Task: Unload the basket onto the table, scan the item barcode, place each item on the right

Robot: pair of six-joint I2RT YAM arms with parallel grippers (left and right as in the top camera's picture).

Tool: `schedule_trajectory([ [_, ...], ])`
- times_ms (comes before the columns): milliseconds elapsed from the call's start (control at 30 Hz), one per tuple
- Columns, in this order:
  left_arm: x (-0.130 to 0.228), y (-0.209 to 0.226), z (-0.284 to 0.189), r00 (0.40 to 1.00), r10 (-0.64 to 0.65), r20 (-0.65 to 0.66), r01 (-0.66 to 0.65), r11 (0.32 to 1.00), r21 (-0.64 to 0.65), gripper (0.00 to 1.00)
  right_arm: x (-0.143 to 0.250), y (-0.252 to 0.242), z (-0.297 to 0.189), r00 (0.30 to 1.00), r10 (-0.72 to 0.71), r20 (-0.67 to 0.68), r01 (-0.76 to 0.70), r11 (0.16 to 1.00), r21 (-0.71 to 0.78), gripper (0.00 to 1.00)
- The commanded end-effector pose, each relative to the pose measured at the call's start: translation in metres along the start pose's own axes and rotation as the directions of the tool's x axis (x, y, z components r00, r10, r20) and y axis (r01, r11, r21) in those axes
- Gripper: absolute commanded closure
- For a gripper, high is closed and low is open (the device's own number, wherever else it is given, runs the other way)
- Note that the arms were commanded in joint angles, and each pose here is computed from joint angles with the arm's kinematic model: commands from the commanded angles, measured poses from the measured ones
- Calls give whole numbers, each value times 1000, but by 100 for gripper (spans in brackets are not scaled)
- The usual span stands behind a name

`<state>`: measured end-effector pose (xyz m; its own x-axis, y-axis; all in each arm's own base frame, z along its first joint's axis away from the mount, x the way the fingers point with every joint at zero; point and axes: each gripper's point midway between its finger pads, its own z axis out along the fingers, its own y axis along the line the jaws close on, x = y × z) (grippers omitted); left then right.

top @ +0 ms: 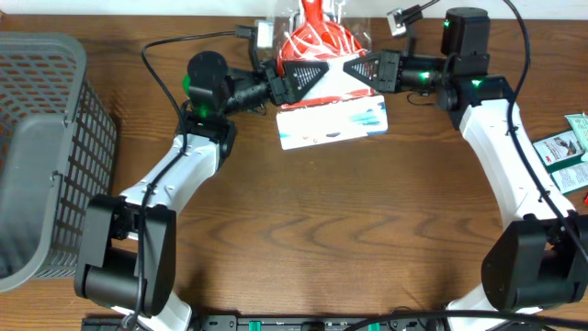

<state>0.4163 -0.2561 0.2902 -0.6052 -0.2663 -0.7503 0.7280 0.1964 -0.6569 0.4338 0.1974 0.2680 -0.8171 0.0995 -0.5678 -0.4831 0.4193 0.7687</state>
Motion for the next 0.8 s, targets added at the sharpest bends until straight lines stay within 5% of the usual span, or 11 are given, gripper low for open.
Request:
schedule_trajectory([
  [0,-7,-16,3,1000,23,-8,-22,999,39,8,1,14,0,1000,-9,-14,8,999,-47,99],
  [200,-8,-15,2,1000,22,-8,-22,999,38,59,2,15,0,1000,-4,-18,3,998,-58,99],
  [367,-8,-15,2,1000,22,-7,-22,999,38,76,3,18,0,1000,-4,-24,2,997,-72,99],
  [500,-8,-15,2,1000,23,-8,-22,999,38,76,3,19,0,1000,-5,-27,3,997,-78,99],
  [767,-7,-16,2,1000,22,-10,-22,999,40,61,1,18,-7,1000,11,-23,-13,995,-94,99],
])
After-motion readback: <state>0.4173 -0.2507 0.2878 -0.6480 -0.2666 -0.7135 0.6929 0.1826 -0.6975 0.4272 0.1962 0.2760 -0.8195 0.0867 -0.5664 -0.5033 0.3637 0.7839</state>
